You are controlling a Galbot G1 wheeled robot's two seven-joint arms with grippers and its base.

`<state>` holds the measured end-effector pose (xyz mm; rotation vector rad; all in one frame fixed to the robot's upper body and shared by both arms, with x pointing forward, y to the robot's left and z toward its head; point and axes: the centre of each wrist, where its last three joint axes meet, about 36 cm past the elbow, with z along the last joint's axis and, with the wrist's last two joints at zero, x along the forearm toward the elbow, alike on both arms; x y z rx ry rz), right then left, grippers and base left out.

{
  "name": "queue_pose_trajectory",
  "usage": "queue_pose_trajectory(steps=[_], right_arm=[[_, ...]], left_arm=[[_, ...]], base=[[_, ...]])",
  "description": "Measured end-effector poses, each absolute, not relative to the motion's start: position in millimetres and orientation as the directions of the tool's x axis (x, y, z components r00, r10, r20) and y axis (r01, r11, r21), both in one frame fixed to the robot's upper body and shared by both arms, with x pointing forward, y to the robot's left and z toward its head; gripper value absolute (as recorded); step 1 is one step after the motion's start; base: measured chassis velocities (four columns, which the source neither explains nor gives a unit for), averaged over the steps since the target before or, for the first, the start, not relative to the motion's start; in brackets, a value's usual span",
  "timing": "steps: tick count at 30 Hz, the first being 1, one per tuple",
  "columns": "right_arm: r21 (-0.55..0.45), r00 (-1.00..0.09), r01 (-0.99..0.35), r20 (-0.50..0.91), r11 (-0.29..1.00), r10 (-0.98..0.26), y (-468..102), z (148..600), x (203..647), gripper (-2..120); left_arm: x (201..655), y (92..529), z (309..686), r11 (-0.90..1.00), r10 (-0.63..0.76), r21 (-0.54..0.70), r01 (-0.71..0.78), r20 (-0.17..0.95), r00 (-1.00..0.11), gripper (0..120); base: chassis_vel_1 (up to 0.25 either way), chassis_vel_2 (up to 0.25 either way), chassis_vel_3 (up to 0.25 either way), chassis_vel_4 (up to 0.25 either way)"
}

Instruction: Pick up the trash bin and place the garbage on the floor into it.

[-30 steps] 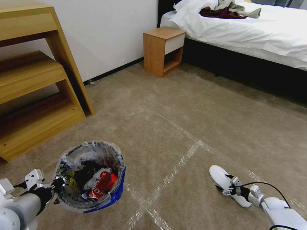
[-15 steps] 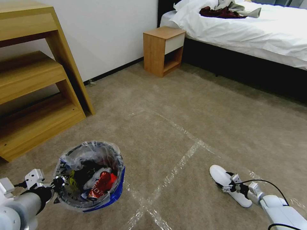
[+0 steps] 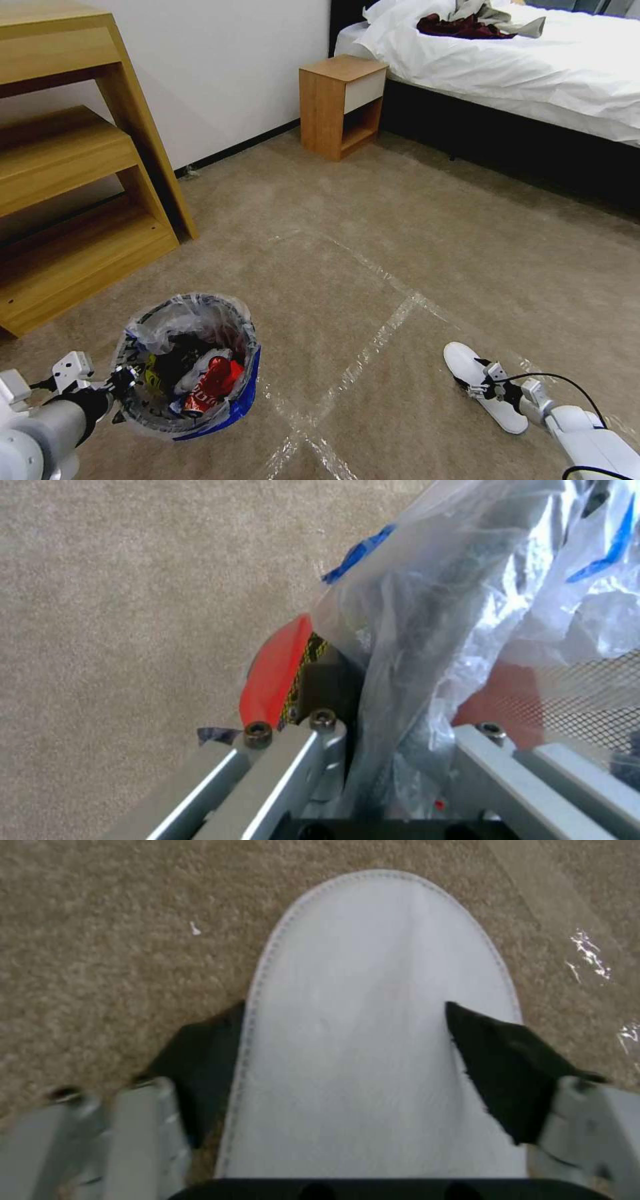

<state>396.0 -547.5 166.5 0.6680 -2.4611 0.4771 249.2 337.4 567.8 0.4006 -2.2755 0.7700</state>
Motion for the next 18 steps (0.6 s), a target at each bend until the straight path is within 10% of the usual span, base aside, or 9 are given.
queue_pose_trajectory(steps=[18], right_arm=[[-0.191, -0.75, -0.547, 0.545, 0.815, -0.376, -525, 170, 425, 12]], left_arm=[[253, 340, 566, 0.775, -0.075, -0.41, -0.48, 0.695, -0.715, 0]], base=[[0.0, 0.0, 0.0, 0.0]])
